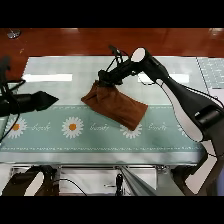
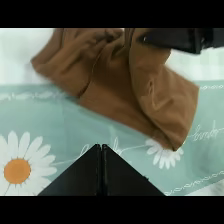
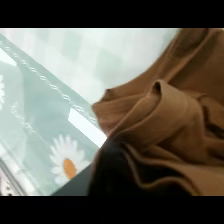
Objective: Fold the shirts.
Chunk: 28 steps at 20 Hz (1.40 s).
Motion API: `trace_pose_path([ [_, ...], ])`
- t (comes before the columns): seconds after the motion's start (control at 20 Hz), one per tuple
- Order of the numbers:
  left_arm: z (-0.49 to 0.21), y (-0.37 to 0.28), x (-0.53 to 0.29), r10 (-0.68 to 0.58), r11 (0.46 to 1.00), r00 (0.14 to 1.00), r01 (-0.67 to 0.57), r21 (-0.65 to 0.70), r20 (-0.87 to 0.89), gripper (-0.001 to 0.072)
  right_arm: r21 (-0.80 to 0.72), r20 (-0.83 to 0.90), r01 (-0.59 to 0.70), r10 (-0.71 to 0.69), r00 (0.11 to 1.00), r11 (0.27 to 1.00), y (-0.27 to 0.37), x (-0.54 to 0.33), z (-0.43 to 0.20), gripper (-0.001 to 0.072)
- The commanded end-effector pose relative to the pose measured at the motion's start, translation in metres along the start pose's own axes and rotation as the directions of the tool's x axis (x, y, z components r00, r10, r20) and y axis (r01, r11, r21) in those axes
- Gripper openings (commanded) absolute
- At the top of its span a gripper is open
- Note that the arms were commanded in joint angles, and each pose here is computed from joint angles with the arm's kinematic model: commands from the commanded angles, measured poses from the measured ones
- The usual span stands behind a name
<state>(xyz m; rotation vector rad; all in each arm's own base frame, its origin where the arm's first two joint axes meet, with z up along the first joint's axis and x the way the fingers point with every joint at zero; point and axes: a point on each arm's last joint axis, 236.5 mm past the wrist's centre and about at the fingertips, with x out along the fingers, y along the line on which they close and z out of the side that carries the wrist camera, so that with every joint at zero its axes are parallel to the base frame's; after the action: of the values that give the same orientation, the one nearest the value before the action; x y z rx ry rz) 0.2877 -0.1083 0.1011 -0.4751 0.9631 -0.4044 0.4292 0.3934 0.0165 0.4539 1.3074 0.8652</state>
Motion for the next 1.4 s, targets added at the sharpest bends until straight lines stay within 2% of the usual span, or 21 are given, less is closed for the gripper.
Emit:
trace_pose_path([
  [0.0,-0.021,0.022,0.025,0.013,0.997,1.0,-0.013,-0.074,-0.001,0.0022,0.019,0.013,-0.109,0.109,0.994,0.994,0.026,0.024,0.003,0.0641],
  [0.05,-0.02,0.026,0.029,0.015,0.996,1.0,-0.014,-0.09,0.007,0.0023,-0.03,-0.001,-0.118,0.118,0.993,0.992,0.03,0.022,0.0,0.0636],
  [0.15,-0.021,0.029,0.033,0.018,0.995,1.0,-0.018,-0.101,0.0,0.0023,-0.035,-0.025,-0.1,0.099,0.995,0.994,0.019,-0.005,0.0,0.0636],
  [0.3,-0.021,0.029,0.033,0.018,0.995,1.0,-0.018,-0.1,0.0,0.0023,0.009,-0.072,-0.095,0.095,0.993,0.995,-0.001,-0.095,-0.004,0.0635],
  [0.35,-0.021,0.029,0.033,0.018,0.995,1.0,-0.018,-0.1,0.001,0.0023,-0.02,-0.06,-0.092,0.09,0.994,0.996,-0.001,-0.135,-0.006,0.0635],
  [0.4,-0.021,0.029,0.033,0.018,0.995,1.0,-0.018,-0.1,0.0,0.0023,-0.08,-0.011,-0.039,0.038,0.999,0.996,-0.003,-0.178,-0.005,0.0634],
  [0.45,-0.021,0.029,0.033,0.018,0.995,1.0,-0.018,-0.1,0.0,0.0023,-0.111,0.06,0.077,-0.071,0.996,0.991,-0.014,-0.218,-0.005,0.0634],
  [0.5,-0.021,0.029,0.033,0.018,0.995,1.0,-0.018,-0.1,0.0,0.0023,-0.107,0.143,0.248,-0.232,0.962,0.963,-0.034,-0.258,-0.01,0.0634],
  [0.55,-0.021,0.029,0.033,0.018,0.995,1.0,-0.018,-0.1,0.0,0.0023,-0.056,0.227,0.404,-0.382,0.896,0.913,-0.056,-0.293,-0.021,0.0635],
  [0.6,-0.021,0.029,0.033,0.018,0.995,1.0,-0.018,-0.1,0.0,0.0023,0.024,0.294,0.504,-0.488,0.822,0.863,-0.076,-0.316,-0.036,0.0635],
  [0.7,-0.02,0.029,0.033,0.02,0.995,1.0,-0.019,-0.1,0.005,0.0022,0.222,0.38,0.569,-0.608,0.697,0.792,-0.12,-0.33,-0.084,0.0634],
  [0.75,-0.018,0.03,0.033,0.022,0.995,1.0,-0.02,-0.1,0.012,0.0023,0.337,0.395,0.527,-0.625,0.673,0.78,-0.141,-0.317,-0.116,0.0634],
  [0.8,-0.016,0.03,0.033,0.024,0.995,1.0,-0.022,-0.1,0.02,0.0022,0.472,0.399,0.419,-0.612,0.683,0.776,-0.158,-0.291,-0.148,0.0632],
  [0.85,-0.013,0.031,0.033,0.028,0.995,0.999,-0.024,-0.1,0.033,0.0023,0.609,0.416,0.223,-0.546,0.727,0.761,-0.16,-0.26,-0.169,0.0627],
  [0.9,-0.01,0.032,0.033,0.031,0.995,0.998,-0.026,-0.101,0.045,0.0023,0.64,0.477,0.047,-0.445,0.758,0.767,-0.152,-0.231,-0.175,0.0614],
  [0.95,-0.007,0.034,0.033,0.036,0.994,0.998,-0.03,-0.103,0.059,0.0022,0.603,0.524,-0.017,-0.38,0.763,0.798,-0.149,-0.209,-0.179,0.0614],
  [1.15,-0.005,0.037,0.037,0.041,0.993,0.997,-0.035,-0.11,0.06,0.0022,0.655,0.294,0.114,-0.392,0.872,0.747,-0.183,-0.157,-0.225,0.0614],
  [1.2,-0.006,0.036,0.038,0.04,0.994,0.998,-0.034,-0.107,0.055,0.0022,0.644,0.27,0.126,-0.378,0.886,0.754,-0.186,-0.15,-0.224,0.0614],
  [1.35,-0.009,0.037,0.043,0.039,0.993,0.999,-0.035,-0.109,0.037,0.0023,0.628,0.221,0.071,-0.265,0.939,0.775,-0.181,-0.122,-0.211,0.0614],
])
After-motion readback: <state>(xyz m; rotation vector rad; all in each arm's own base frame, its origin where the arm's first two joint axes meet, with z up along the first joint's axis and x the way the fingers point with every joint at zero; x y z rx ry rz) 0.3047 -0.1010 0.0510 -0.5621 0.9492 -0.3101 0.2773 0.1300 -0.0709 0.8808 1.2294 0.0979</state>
